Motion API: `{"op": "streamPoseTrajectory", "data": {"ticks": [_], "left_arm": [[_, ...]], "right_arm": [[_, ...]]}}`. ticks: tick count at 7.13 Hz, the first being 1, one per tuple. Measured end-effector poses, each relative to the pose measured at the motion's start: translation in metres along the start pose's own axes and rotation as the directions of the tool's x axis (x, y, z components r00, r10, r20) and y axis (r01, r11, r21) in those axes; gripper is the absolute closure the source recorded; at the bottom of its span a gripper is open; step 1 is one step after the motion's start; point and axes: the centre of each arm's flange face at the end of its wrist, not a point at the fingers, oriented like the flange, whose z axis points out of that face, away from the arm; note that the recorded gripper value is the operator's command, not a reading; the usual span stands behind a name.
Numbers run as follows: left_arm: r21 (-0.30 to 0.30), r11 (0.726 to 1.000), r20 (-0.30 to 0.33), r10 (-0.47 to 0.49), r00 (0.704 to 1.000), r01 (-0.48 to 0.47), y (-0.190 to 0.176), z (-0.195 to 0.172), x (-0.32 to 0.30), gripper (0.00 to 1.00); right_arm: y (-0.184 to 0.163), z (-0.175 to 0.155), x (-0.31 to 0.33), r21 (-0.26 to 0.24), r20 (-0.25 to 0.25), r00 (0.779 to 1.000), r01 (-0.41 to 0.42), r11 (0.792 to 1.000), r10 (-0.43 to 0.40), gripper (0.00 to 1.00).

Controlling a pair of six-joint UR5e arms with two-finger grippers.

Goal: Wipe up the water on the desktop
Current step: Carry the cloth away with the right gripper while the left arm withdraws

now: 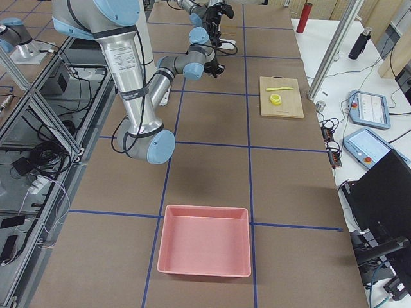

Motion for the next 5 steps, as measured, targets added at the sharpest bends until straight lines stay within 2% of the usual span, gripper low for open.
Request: {"op": "streamPoseTrajectory", "data": {"ticks": [3,5], "left_arm": [[0.046,0.999,0.065,-0.014,0.998,0.011,-0.018,-0.030,-0.022,0.02],[0.114,0.993,0.169,-0.048,0.985,0.029,-0.035,-0.079,-0.065,0.02]], "right_arm": [[0.012,-0.010,0.026,-0.013,-0.047,0.999,-0.029,1.000,0.028,1.00],[0.018,-0.026,0.056,-0.003,-0.105,0.986,-0.128,0.992,0.127,1.00]]}}
